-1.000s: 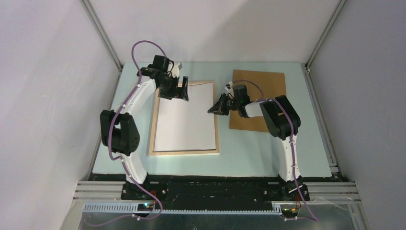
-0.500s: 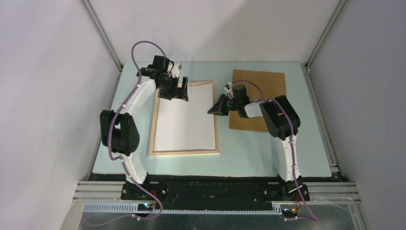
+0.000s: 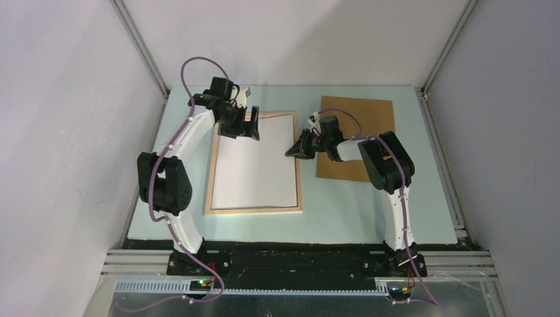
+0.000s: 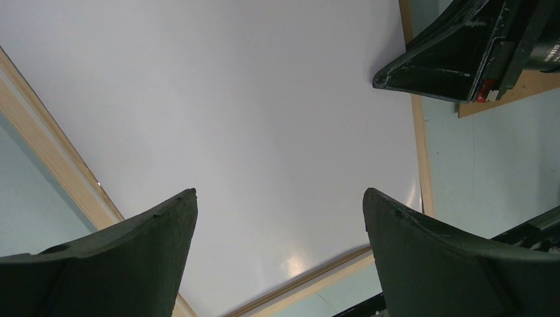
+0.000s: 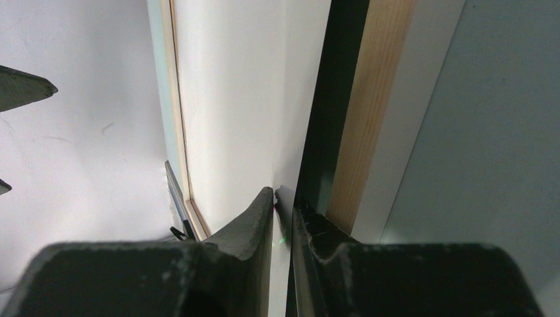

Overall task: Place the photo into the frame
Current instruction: Place the photo in the photo frame.

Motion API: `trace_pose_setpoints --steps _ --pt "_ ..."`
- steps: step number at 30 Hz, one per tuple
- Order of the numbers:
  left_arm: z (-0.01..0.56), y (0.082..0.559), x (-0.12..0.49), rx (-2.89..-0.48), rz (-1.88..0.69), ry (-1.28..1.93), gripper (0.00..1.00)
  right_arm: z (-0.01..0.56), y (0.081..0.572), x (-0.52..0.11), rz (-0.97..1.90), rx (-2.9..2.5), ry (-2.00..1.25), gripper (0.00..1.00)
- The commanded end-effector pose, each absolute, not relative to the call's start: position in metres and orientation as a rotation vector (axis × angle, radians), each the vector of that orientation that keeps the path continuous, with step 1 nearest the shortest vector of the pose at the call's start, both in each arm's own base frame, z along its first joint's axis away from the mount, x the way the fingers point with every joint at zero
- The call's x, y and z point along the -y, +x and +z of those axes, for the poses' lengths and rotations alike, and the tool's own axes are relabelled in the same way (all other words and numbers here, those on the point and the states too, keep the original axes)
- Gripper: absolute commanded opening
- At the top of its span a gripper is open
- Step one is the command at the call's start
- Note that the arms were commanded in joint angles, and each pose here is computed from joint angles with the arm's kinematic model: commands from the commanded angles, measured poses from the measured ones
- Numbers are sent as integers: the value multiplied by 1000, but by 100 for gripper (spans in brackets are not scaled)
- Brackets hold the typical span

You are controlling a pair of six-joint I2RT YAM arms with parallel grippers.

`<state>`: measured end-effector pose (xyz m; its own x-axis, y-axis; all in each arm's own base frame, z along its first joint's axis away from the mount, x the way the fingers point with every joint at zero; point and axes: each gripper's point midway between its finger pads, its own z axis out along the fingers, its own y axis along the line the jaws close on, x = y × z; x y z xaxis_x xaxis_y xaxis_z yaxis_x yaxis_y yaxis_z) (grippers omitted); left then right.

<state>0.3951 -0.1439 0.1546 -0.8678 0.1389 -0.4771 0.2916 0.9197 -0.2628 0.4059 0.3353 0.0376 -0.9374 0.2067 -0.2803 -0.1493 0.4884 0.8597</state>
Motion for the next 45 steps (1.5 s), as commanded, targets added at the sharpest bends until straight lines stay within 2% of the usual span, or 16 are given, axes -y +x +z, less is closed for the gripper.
trace_pose_setpoints --steps 1,12,19,24,37,39,45 --pt "180 395 139 -2536 -454 337 100 57 417 -335 1376 -2351 -9 21" --pt "180 394 140 -2539 -461 339 99 56 418 -334 1354 -2363 -18 26" --pt "179 394 140 -2541 -464 340 99 56 418 -329 1323 -2372 -22 42" --pt "179 393 140 -2540 -464 339 100 60 419 -325 1281 -2371 -36 51" --pt "185 393 137 -2525 -450 337 100 83 426 -299 1059 -2344 -115 58" --pt "187 393 136 -2519 -438 337 100 91 430 -291 999 -2321 -129 61" --pt "194 393 133 -2489 -421 340 100 121 443 -261 827 -2246 -164 87"
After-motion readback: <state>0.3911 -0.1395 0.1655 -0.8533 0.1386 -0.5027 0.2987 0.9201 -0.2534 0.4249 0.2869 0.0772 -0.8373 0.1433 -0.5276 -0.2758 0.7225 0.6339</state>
